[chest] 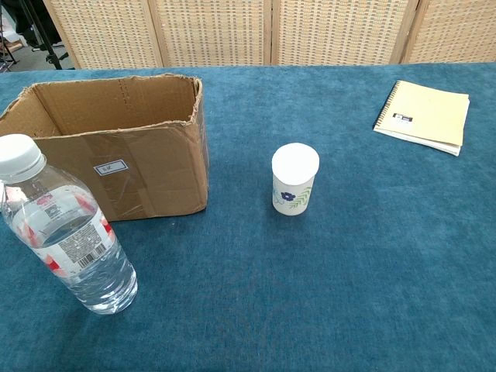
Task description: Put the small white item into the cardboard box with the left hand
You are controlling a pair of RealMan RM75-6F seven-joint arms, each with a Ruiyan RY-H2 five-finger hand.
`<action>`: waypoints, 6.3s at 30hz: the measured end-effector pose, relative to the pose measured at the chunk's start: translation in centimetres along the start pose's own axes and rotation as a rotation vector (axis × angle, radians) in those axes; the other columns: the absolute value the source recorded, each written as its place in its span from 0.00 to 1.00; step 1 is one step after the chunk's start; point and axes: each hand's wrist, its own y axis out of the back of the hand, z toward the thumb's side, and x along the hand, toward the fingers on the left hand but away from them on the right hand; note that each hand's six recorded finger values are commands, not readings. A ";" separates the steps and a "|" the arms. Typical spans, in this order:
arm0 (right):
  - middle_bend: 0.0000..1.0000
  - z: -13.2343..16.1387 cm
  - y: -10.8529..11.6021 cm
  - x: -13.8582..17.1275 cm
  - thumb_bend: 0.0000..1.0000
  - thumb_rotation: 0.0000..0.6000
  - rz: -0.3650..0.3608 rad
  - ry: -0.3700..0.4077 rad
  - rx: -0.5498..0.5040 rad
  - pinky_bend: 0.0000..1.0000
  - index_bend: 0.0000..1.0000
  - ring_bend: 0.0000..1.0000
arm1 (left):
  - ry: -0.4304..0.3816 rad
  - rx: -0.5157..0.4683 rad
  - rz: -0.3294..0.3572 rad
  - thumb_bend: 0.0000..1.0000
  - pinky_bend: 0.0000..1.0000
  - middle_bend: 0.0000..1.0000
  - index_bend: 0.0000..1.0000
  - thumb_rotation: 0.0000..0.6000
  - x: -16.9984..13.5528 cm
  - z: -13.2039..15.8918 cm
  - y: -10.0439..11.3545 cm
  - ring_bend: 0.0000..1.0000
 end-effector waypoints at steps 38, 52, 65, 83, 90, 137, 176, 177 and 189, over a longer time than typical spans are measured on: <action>0.00 0.1 0.1 0.0 0.13 1.00 -0.007 0.003 0.001 0.00 0.08 0.00 | 0.013 0.003 -0.009 0.18 0.00 0.00 0.00 1.00 0.0 -0.2 -0.1 0.00; 0.00 0.1 0.1 -0.1 0.13 1.00 -0.005 0.000 0.002 0.00 0.08 0.00 | 0.054 -0.005 -0.076 0.21 0.00 0.00 0.13 1.00 1.2 -1.4 -0.3 0.00; 0.00 0.2 0.2 0.0 0.13 1.00 -0.016 0.008 -0.003 0.00 0.08 0.00 | 0.125 -0.021 -0.313 0.23 0.00 0.00 0.45 1.00 5.0 -3.1 -0.6 0.00; 0.00 0.2 0.4 -0.1 0.13 1.00 -0.035 0.016 -0.013 0.00 0.08 0.00 | 0.174 0.039 -0.413 0.22 0.00 0.00 0.38 1.00 7.3 -3.2 -4.4 0.00; 0.00 0.2 0.6 -0.1 0.13 1.00 -0.048 0.024 -0.021 0.00 0.08 0.00 | 0.165 0.055 -0.450 0.21 0.00 0.00 0.33 1.00 7.1 -2.6 -5.9 0.00; 0.00 0.2 1.1 0.1 0.13 1.00 -0.084 0.040 -0.036 0.00 0.08 0.00 | 0.188 0.152 -0.527 0.33 0.00 0.00 0.47 1.00 7.9 -0.4 -13.7 0.00; 0.00 0.4 0.7 -0.1 0.13 1.00 -0.066 0.045 -0.035 0.00 0.08 0.00 | -0.056 -0.160 -0.007 0.41 0.00 0.00 0.61 1.00 7.6 6.2 3.0 0.00; 0.00 0.4 0.8 -0.1 0.13 1.00 -0.067 0.046 -0.035 0.00 0.08 0.00 | -0.060 -0.168 0.001 0.41 0.00 0.00 0.61 1.00 8.0 6.7 2.8 0.00; 0.00 0.1 1.0 0.0 0.13 1.00 -0.072 0.044 -0.055 0.00 0.08 0.00 | -0.117 -0.228 0.001 0.37 0.00 0.00 0.61 1.00 11.5 13.3 -1.9 0.00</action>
